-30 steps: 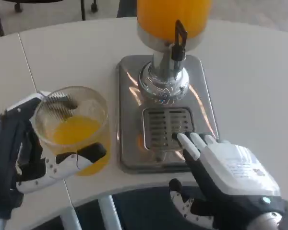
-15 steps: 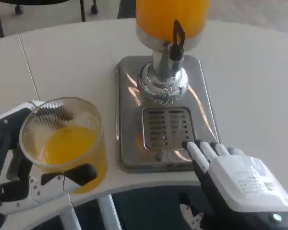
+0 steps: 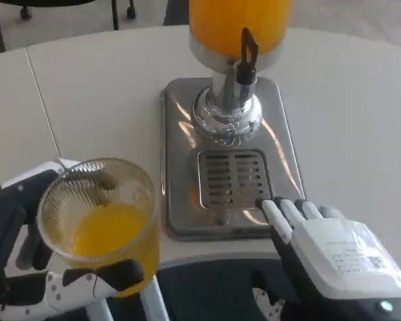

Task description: Grasp the cup under the faucet to collect the drink, then remove the cup.

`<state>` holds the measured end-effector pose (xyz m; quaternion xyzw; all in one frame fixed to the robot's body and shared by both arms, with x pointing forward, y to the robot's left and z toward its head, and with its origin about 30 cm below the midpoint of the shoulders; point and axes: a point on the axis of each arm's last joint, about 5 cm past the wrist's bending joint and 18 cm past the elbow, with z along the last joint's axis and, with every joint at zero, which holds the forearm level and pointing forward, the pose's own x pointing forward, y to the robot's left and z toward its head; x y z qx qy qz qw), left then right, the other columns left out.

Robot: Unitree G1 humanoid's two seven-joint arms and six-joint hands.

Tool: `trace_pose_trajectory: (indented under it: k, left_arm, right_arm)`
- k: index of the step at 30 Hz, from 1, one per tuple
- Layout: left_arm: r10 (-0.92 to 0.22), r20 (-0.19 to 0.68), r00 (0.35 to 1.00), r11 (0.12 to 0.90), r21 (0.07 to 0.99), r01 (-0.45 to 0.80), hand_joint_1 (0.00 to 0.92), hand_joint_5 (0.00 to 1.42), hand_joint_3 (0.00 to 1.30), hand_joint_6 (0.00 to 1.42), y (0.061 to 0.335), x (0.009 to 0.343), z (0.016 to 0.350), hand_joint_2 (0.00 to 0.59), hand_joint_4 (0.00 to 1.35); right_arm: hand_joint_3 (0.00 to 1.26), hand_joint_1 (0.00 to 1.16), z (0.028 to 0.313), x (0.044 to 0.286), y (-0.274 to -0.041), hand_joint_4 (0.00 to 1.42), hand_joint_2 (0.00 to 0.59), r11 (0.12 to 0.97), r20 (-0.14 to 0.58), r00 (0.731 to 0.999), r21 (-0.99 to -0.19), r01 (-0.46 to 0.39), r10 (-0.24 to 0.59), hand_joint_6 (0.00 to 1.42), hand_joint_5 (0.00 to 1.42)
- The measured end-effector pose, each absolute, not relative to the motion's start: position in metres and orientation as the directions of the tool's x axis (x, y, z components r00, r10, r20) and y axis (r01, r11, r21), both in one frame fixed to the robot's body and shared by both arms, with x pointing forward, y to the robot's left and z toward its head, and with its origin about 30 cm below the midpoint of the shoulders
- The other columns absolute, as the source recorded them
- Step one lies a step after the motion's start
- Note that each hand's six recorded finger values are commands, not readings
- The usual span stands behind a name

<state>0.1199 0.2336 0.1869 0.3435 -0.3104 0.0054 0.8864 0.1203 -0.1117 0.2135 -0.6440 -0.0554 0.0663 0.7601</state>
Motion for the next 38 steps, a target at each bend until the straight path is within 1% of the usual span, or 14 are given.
trace_pose_trajectory:
  k: [15, 25, 38]
  left_arm:
    - [-0.221, 0.538, 0.814, 0.753, 0.624, -0.208, 0.583, 1.35, 0.96, 1.42, 0.236, 0.115, 0.187, 0.010, 1.16]
    - [-0.231, 0.551, 0.802, 0.753, 0.623, -0.212, 0.583, 1.35, 0.96, 1.42, 0.235, 0.113, 0.188, 0.009, 1.16]
    - [-0.226, 0.539, 0.811, 0.751, 0.627, -0.207, 0.583, 1.35, 0.96, 1.42, 0.235, 0.108, 0.187, 0.009, 1.16]
  right_arm:
    - [0.00, 0.48, 0.213, 0.121, -0.112, 0.00, 0.586, 0.169, -0.003, 0.984, -0.985, -0.033, 0.177, 0.00, 0.00]
    - [0.00, 0.49, 0.213, 0.121, -0.112, 0.00, 0.586, 0.174, -0.006, 0.984, -0.984, -0.037, 0.177, 0.00, 0.00]
    - [0.00, 0.49, 0.211, 0.119, -0.113, 0.00, 0.586, 0.176, -0.018, 0.985, -0.983, -0.048, 0.169, 0.00, 0.00]
